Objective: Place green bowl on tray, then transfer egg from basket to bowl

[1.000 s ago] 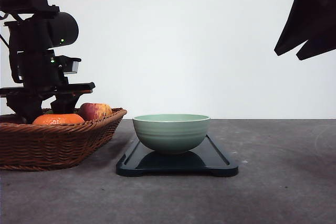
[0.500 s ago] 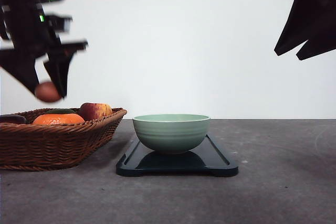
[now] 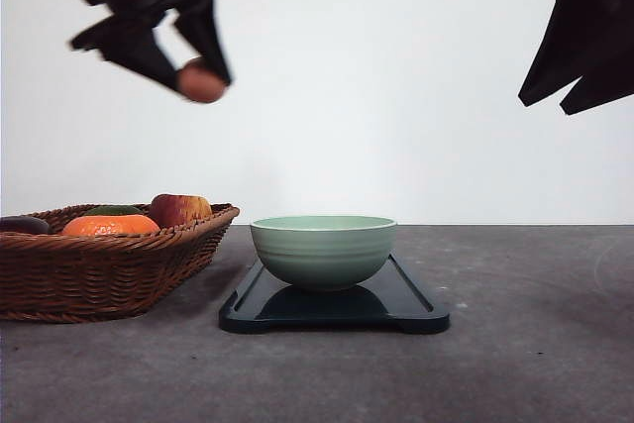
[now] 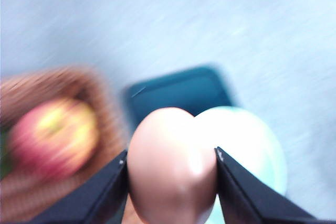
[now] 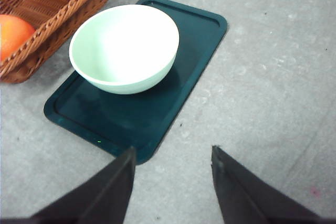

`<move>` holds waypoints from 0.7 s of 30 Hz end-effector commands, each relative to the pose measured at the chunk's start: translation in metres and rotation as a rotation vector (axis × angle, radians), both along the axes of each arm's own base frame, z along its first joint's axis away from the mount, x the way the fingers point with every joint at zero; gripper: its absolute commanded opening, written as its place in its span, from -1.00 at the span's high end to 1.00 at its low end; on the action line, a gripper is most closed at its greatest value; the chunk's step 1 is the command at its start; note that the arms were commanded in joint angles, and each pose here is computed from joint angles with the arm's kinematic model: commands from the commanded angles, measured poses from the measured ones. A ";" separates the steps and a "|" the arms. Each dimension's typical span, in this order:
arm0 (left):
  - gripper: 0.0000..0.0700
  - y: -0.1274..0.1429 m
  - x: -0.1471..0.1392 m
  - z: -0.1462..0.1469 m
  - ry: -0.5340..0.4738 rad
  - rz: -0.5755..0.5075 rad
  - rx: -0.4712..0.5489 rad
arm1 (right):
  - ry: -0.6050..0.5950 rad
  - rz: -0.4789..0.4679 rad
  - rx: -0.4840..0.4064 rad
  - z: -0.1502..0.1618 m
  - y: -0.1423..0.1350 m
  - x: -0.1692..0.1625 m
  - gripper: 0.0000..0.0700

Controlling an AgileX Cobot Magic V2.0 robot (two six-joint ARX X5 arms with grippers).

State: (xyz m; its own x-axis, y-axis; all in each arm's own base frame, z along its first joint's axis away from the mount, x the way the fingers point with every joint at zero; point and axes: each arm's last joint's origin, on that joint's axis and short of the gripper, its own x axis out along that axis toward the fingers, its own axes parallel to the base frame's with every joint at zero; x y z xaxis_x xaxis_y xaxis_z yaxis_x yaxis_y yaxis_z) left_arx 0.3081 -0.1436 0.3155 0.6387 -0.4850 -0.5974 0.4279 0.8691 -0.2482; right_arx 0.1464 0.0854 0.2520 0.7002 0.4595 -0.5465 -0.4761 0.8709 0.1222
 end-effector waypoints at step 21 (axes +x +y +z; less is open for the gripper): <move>0.35 -0.105 0.023 -0.106 0.073 -0.158 0.118 | 0.046 -0.001 -0.013 -0.003 0.000 -0.002 0.21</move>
